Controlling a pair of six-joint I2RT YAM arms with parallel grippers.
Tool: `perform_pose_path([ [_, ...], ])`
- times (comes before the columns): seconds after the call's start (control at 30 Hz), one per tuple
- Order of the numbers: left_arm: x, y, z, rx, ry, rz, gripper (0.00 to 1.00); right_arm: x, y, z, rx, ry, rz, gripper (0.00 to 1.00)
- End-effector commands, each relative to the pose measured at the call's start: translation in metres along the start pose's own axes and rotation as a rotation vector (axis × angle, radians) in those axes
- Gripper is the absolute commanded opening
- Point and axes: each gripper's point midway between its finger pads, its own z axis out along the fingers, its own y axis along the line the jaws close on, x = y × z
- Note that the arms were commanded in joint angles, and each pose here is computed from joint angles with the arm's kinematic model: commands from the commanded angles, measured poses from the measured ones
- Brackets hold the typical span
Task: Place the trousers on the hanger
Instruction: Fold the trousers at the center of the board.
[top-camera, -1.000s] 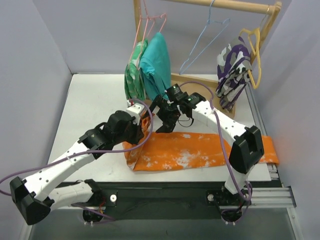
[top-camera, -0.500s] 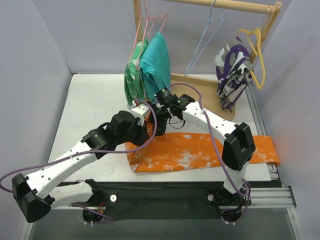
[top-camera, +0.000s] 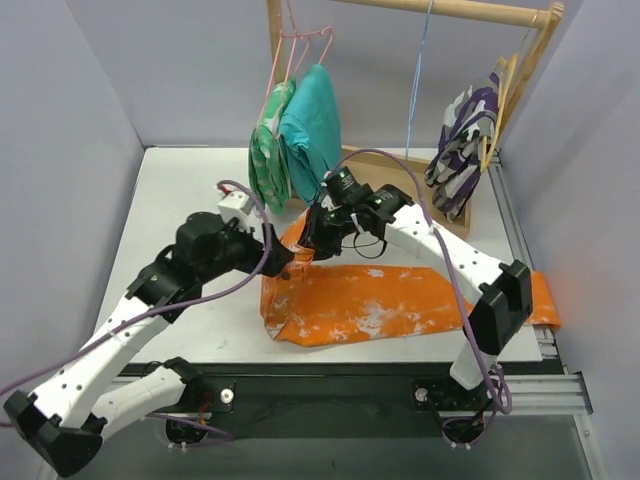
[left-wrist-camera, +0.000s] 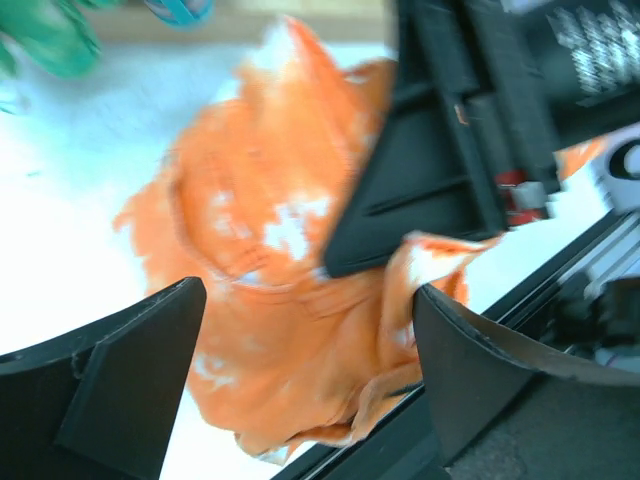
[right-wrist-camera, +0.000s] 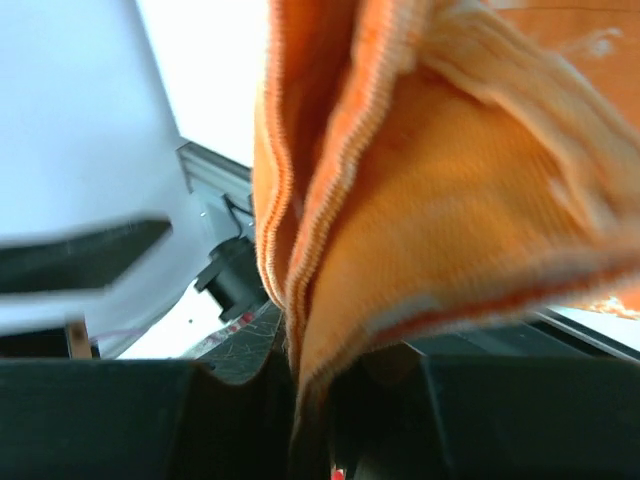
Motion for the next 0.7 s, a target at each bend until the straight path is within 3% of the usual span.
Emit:
perform_pose_path([
  [0.0, -0.031, 0.031, -0.032, -0.066, -0.144, -0.085, 0.95, 0.017, 0.025, -0.074, -0.091, -0.046, -0.157, 0.0],
  [0.2, -0.024, 0.057, -0.03, -0.102, -0.115, -0.143, 0.96, 0.04, 0.032, -0.124, -0.131, -0.019, -0.274, 0.0],
  [0.33, -0.017, 0.064, -0.018, -0.087, -0.086, -0.166, 0.96, 0.044, 0.013, -0.158, -0.056, -0.046, -0.399, 0.0],
  [0.43, -0.007, 0.063, -0.002, -0.044, -0.042, -0.186, 0.96, 0.044, -0.005, -0.185, -0.02, -0.067, -0.407, 0.0],
  [0.53, 0.001, 0.061, 0.008, -0.005, -0.026, -0.194, 0.96, 0.042, -0.031, -0.21, 0.04, -0.132, -0.438, 0.0],
  [0.67, 0.012, 0.062, 0.027, 0.041, 0.003, -0.191, 0.96, 0.033, -0.081, -0.249, 0.247, -0.319, -0.525, 0.0],
])
